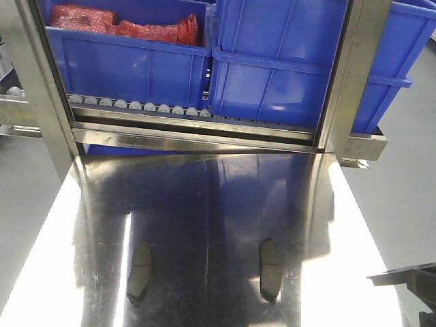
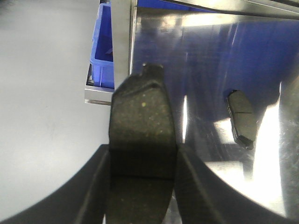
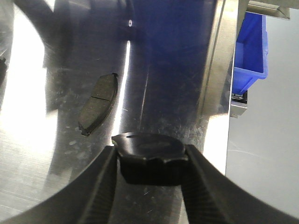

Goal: Move and align brake pads A on conveyor
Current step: 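Lift the brake pad with the right gripper, holding both pads, then drive the base away from the table toward the conveyor, holding pads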

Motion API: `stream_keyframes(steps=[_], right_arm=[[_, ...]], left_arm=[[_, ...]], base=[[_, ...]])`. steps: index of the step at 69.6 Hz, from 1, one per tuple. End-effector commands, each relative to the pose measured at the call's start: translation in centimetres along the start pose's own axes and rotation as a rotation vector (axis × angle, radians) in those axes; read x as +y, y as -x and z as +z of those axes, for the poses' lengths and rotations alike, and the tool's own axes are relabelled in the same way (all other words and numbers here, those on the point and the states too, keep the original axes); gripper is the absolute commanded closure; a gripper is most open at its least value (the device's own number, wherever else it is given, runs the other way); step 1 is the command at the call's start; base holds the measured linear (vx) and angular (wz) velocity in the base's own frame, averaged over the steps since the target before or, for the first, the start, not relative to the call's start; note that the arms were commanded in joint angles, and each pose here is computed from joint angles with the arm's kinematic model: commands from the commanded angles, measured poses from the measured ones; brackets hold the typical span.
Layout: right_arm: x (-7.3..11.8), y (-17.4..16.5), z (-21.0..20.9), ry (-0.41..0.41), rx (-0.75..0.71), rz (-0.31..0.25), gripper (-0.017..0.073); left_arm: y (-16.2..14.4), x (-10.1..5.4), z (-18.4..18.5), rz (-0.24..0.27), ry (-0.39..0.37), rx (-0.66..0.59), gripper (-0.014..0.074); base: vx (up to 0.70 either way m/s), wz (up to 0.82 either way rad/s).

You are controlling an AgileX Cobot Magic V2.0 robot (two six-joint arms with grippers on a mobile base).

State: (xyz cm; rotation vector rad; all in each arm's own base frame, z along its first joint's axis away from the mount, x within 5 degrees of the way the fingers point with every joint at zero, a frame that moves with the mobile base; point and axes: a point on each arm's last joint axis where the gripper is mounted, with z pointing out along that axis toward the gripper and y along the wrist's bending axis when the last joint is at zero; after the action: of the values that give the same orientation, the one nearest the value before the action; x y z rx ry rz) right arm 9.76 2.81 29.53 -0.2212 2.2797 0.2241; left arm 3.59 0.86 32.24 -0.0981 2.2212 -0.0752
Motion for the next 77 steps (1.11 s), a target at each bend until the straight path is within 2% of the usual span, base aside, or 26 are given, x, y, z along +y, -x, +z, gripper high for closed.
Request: stream_keyframes(steps=[1, 47, 77], right_arm=[[0.07, 1.45, -0.58, 0.000, -0.106, -0.009, 0.0571], [0.07, 1.45, -0.58, 0.000, -0.106, -0.009, 0.0571], [0.07, 1.26, -0.56, 0.001, -0.086, -0.009, 0.0571]], left_arm=[[1.31, -0.20, -0.38, -0.002, -0.015, -0.089, 0.0599], [1.31, -0.20, -0.38, -0.002, -0.015, -0.089, 0.0599], [1.31, -0.20, -0.38, -0.002, -0.015, -0.089, 0.0599]], base=[[0.00, 0.00], [-0.01, 0.02], [-0.05, 0.21]])
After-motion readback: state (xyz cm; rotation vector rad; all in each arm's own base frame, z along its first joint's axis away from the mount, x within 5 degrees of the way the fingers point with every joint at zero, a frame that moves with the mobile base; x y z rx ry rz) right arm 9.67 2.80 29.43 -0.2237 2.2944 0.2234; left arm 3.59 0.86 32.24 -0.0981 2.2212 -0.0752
